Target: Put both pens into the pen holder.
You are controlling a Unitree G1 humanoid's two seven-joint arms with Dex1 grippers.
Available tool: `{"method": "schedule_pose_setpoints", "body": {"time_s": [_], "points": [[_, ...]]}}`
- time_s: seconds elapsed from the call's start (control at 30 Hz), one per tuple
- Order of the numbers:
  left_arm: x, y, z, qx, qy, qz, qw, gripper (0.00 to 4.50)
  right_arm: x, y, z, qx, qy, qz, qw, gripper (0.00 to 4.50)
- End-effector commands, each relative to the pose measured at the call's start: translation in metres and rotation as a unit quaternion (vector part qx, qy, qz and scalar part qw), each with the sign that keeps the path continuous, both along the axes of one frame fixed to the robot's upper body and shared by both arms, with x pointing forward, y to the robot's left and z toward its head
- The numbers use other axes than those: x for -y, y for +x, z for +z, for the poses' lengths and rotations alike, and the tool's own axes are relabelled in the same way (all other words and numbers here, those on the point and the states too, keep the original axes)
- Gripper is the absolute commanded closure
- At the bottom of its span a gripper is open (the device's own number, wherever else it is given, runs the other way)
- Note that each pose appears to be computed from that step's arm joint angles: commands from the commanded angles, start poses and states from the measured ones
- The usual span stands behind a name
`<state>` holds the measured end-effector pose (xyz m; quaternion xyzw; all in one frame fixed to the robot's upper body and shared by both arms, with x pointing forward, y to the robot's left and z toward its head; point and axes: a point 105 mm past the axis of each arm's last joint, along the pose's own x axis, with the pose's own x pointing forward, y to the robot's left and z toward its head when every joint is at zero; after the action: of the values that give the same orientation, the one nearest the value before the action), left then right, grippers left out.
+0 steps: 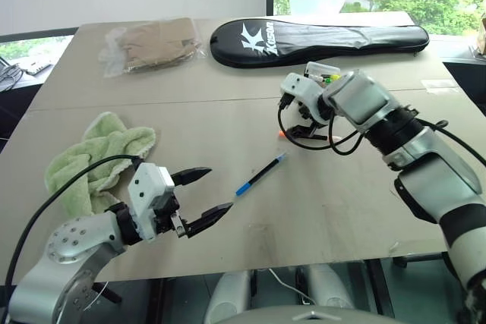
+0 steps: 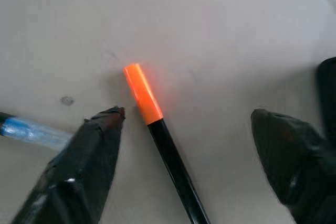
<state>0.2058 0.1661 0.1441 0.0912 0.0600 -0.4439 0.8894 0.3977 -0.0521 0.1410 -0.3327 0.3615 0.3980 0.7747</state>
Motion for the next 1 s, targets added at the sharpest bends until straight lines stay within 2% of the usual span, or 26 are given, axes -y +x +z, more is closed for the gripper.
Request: {"method": "schedule_pose_setpoints", "body": {"time_s": [0.03, 0.1, 0.2, 0.33, 0.4, 0.43, 0.47, 0.5, 0.57, 0.6, 0.67, 0.73, 0.8, 0.9, 0.93, 1.0], "points": [[0.007, -0.003, 0.014, 0.029, 0.003, 0.0, 1.0, 0.0, 0.0, 0.001, -0.009, -0.001, -0.041, 0.031, 0.999, 2.12], [0.008, -0.003, 0.015, 0.03, 0.003, 0.006, 1.0, 0.0, 0.002, 0.001, -0.011, -0.005, -0.047, 0.037, 0.998, 3.18], [0.01, -0.002, 0.018, 0.031, 0.002, 0.01, 0.999, 0.0, 0.005, 0.004, -0.007, -0.006, -0.046, 0.041, 0.998, 4.42], [0.013, 0.004, 0.021, 0.034, -0.002, 0.015, 0.999, 0.0, 0.008, 0.005, 0.007, 0.004, -0.018, 0.052, 0.998, 4.42], [0.015, 0.008, 0.025, 0.042, -0.016, 0.019, 0.999, 0.0, 0.0, 0.009, 0.037, 0.074, 0.061, 0.078, 0.992, 4.42], [0.015, 0.01, 0.028, 0.048, -0.026, 0.026, 0.998, 0.0, -0.006, 0.003, 0.066, 0.084, 0.149, 0.087, 0.981, 4.42], [0.014, 0.012, 0.03, 0.052, -0.039, 0.035, 0.997, 0.0, -0.01, -0.003, 0.1, 0.116, 0.242, 0.104, 0.958, 4.42], [0.013, 0.014, 0.033, 0.06, -0.059, 0.048, 0.995, 0.0, -0.012, -0.015, 0.133, 0.142, 0.338, 0.137, 0.92, 4.42], [0.012, 0.015, 0.037, 0.065, -0.087, 0.06, 0.992, 0.0, -0.007, -0.033, 0.167, 0.181, 0.431, 0.177, 0.866, 4.42], [0.012, 0.014, 0.038, 0.066, -0.094, 0.06, 0.992, 0.0, -0.004, -0.038, 0.174, 0.193, 0.447, 0.185, 0.854, 4.42], [0.015, 0.015, 0.039, 0.064, -0.103, 0.055, 0.991, 0.0, 0.005, -0.037, 0.188, 0.228, 0.475, 0.146, 0.837, 4.42], [0.02, 0.022, 0.043, 0.067, -0.116, 0.048, 0.99, 0.0, 0.014, -0.035, 0.204, 0.314, 0.491, 0.115, 0.804, 4.42], [0.023, 0.027, 0.046, 0.073, -0.122, 0.038, 0.989, 0.0, 0.016, -0.026, 0.207, 0.376, 0.492, 0.073, 0.782, 4.42], [0.026, 0.033, 0.049, 0.083, -0.123, 0.031, 0.988, 0.0, 0.019, -0.013, 0.207, 0.439, 0.517, 0.028, 0.734, 4.42], [0.026, 0.034, 0.049, 0.084, -0.124, 0.031, 0.988, 0.0, 0.019, -0.012, 0.206, 0.452, 0.519, 0.028, 0.725, 4.42], [0.029, 0.035, 0.051, 0.09, -0.124, 0.02, 0.988, 0.0, 0.014, -0.003, 0.193, 0.469, 0.504, 0.031, 0.725, 4.42]]}}
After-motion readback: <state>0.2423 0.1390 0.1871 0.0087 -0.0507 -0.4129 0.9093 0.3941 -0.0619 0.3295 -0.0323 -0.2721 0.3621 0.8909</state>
